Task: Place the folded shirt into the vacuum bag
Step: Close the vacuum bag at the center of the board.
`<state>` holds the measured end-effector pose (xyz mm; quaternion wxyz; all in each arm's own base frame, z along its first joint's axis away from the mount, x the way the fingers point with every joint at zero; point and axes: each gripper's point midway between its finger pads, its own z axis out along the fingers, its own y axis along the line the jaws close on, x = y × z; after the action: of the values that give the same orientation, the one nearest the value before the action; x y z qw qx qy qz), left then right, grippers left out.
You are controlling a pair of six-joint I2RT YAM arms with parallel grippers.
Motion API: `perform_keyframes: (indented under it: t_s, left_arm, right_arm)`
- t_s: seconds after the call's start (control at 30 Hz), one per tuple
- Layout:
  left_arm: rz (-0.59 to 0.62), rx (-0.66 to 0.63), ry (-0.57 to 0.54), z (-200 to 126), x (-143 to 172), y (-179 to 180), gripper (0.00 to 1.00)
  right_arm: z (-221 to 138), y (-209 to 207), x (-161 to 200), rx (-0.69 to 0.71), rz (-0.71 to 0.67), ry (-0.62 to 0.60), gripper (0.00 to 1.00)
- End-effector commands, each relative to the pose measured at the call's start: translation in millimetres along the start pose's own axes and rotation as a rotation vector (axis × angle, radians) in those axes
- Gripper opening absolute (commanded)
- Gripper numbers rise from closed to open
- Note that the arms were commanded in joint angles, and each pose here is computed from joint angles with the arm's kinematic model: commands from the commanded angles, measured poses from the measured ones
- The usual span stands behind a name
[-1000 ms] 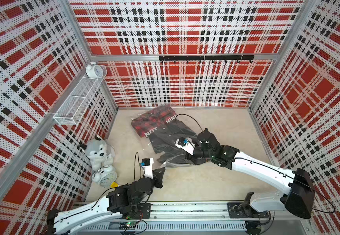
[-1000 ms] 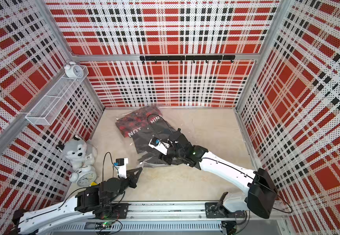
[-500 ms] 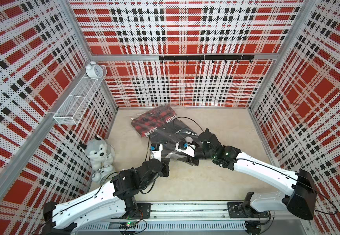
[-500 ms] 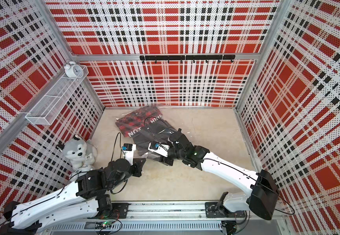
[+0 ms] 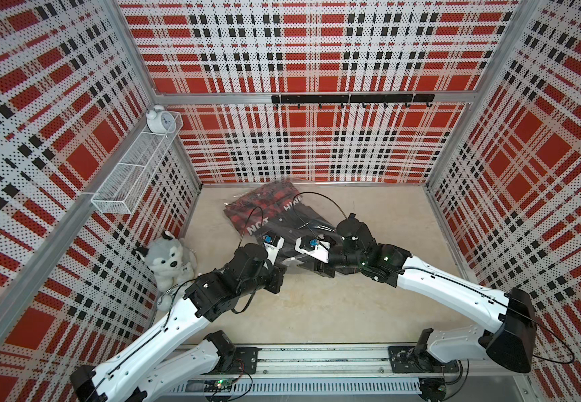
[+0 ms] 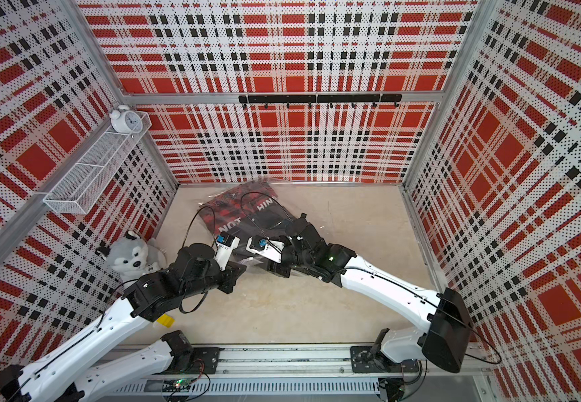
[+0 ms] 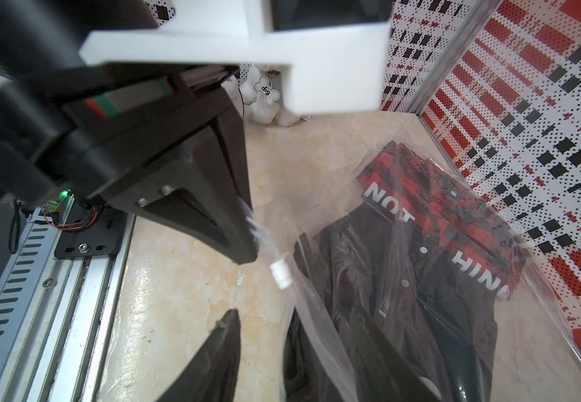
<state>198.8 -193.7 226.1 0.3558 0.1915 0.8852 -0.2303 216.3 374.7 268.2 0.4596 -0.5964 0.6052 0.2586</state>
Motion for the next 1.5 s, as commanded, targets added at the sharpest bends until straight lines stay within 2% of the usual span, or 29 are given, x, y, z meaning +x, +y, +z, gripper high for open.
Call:
perform_keyframes:
  t_s: [0.0, 0.17, 0.4, 1.27, 1.47]
  left_arm:
    - [0.067, 0.074, -0.048, -12, -20, -17, 0.0]
    - [0.068, 0.068, -0.048, -12, -20, -16, 0.0]
    - [0.07, 0.069, -0.061, -15, -21, -16, 0.0]
    - [0.071, 0.072, -0.062, -16, -21, -16, 0.0]
    - [0.068, 0.06, -0.072, -18, -22, -14, 0.0]
  right_arm:
    - [9, 1, -7, -0.026, 0.009, 0.002, 0.5]
    - [17, 11, -2, -0.078, 0.001, 0.026, 0.44]
    - [27, 14, 7, -0.077, -0.013, 0.068, 0.37]
    - [34, 18, 0, -0.088, -0.028, 0.071, 0.24]
    - [36, 19, 1, -0.095, -0.027, 0.08, 0.1]
